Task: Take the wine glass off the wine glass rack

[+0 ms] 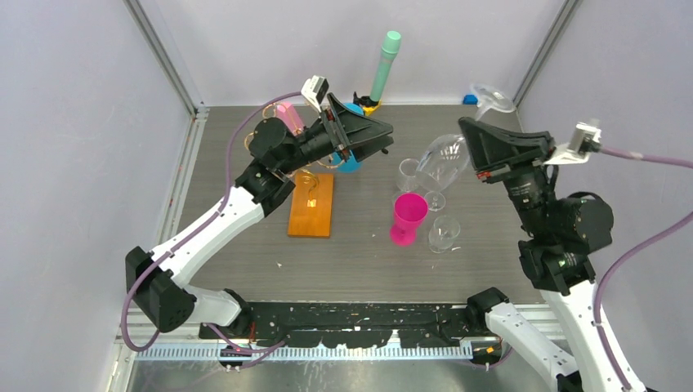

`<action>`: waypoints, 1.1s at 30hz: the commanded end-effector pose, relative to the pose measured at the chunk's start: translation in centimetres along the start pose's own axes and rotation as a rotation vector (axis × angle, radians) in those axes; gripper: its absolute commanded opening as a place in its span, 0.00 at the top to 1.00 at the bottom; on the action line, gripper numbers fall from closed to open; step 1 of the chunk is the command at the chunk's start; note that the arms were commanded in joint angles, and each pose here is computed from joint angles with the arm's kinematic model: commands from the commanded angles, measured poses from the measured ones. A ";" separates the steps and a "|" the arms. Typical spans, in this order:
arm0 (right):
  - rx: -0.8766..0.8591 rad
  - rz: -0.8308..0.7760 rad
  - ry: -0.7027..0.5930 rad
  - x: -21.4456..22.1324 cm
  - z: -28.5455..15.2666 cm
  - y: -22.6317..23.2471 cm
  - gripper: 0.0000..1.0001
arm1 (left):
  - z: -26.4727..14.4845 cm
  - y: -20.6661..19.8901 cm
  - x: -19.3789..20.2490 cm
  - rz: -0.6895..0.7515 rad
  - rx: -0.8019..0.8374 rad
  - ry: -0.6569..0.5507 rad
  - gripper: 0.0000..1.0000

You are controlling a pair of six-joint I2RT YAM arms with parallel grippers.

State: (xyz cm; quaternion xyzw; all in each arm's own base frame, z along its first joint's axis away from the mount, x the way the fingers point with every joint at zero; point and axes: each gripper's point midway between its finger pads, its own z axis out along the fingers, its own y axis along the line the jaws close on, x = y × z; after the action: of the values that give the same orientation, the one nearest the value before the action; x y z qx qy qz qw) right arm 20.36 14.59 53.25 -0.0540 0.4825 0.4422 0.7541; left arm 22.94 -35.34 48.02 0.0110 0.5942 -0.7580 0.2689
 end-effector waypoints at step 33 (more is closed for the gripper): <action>0.316 0.639 -0.516 -0.9 -1.1 -9.7 1.00 | 4.6 -1.8 1.7 -0.160 0.149 -0.043 0.50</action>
State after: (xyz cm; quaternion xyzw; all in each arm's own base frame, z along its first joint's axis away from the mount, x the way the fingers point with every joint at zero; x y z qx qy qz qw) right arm 28.17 9.06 47.72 0.3062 0.3899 0.5376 0.6820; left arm 22.54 -40.10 47.19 -0.0460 0.5709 -0.7940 0.2036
